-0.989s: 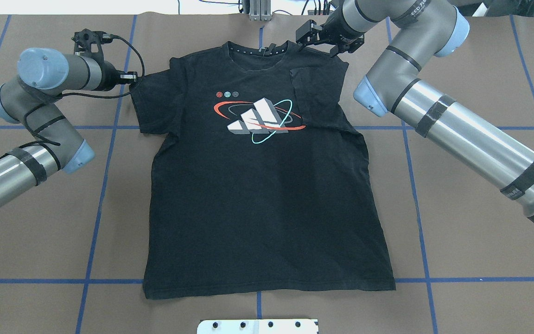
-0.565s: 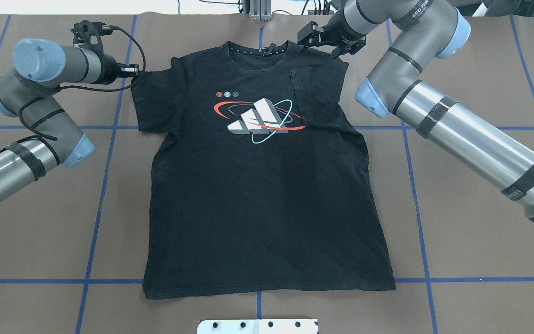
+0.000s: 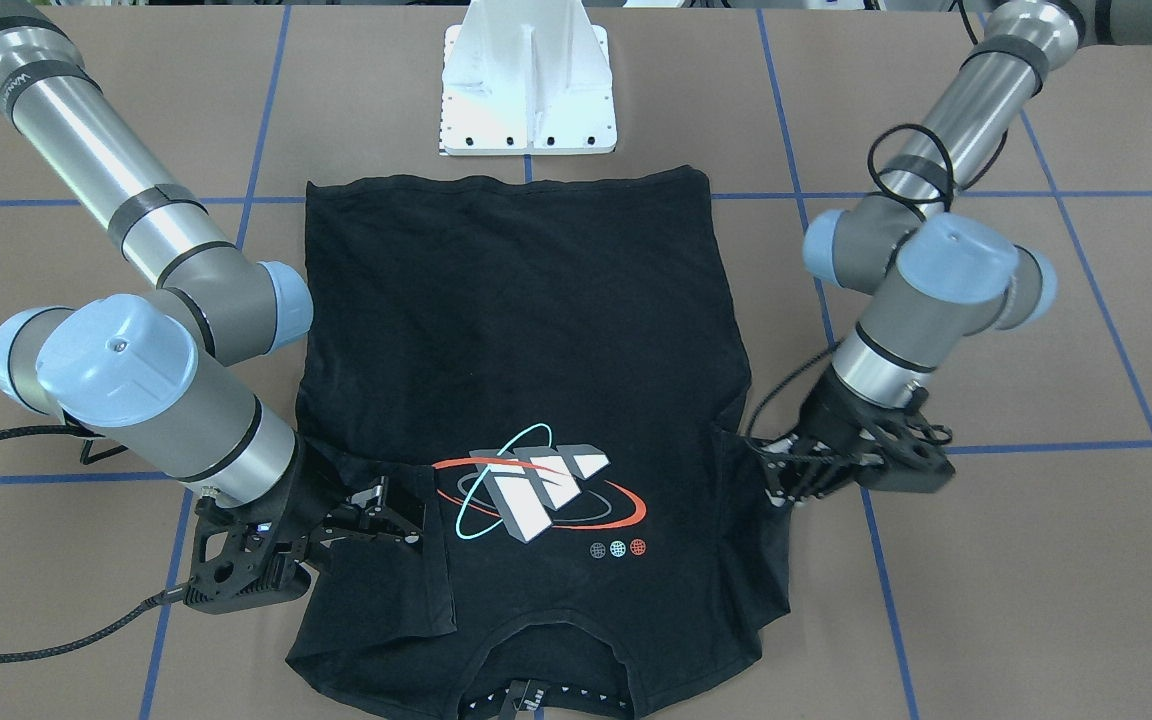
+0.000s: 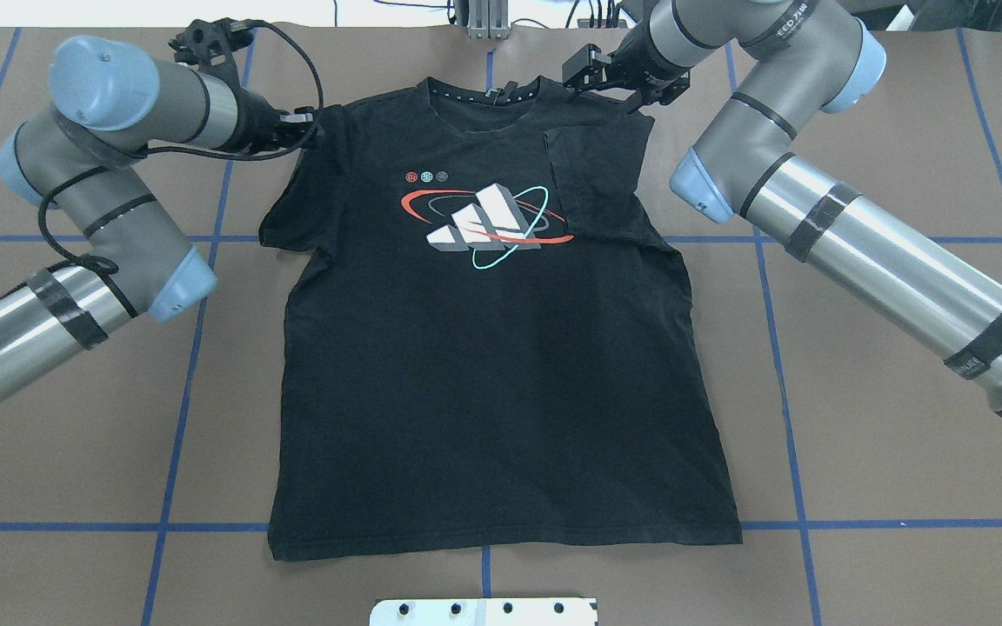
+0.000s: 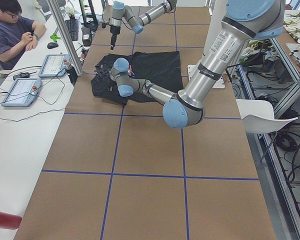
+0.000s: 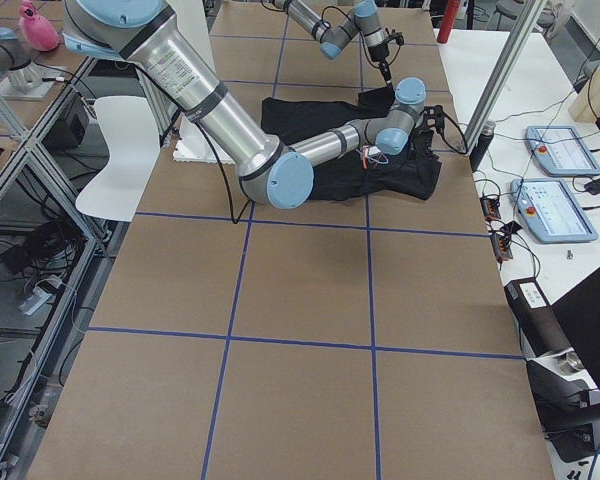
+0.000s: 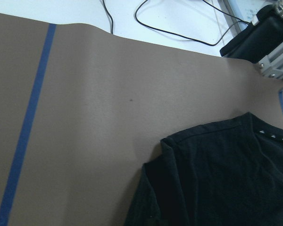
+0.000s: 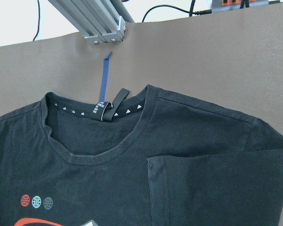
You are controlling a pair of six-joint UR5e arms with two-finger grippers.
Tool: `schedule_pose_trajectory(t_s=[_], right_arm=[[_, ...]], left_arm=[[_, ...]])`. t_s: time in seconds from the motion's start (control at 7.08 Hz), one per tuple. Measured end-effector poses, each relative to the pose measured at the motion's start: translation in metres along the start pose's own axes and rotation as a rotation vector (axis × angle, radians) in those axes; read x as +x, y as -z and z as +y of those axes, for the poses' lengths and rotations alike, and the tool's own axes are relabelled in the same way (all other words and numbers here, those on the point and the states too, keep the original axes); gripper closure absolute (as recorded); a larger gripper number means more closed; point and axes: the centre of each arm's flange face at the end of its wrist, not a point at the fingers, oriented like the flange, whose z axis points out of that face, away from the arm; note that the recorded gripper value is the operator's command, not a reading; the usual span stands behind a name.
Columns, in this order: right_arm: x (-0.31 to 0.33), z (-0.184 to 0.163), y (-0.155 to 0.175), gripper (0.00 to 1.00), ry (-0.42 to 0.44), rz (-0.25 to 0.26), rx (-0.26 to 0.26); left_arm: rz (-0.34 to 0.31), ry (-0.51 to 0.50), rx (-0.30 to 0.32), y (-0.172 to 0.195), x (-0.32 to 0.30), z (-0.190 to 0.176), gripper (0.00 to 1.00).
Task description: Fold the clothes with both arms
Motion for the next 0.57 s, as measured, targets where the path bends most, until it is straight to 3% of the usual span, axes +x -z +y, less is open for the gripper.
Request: schedule_pose_trajectory(t_s=[0.28, 0.57], right_arm=[[0.004, 0.001, -0.001, 0.00, 0.000, 0.003, -0.001], [0.006, 0.002, -0.001, 0.00, -0.002, 0.003, -0.001]], left_arm=[[0.026, 0.097, -0.066, -0.025, 0.076, 0.053, 1.00], [-0.005, 0.123, -0.012, -0.074, 0.109, 0.044, 1.00]])
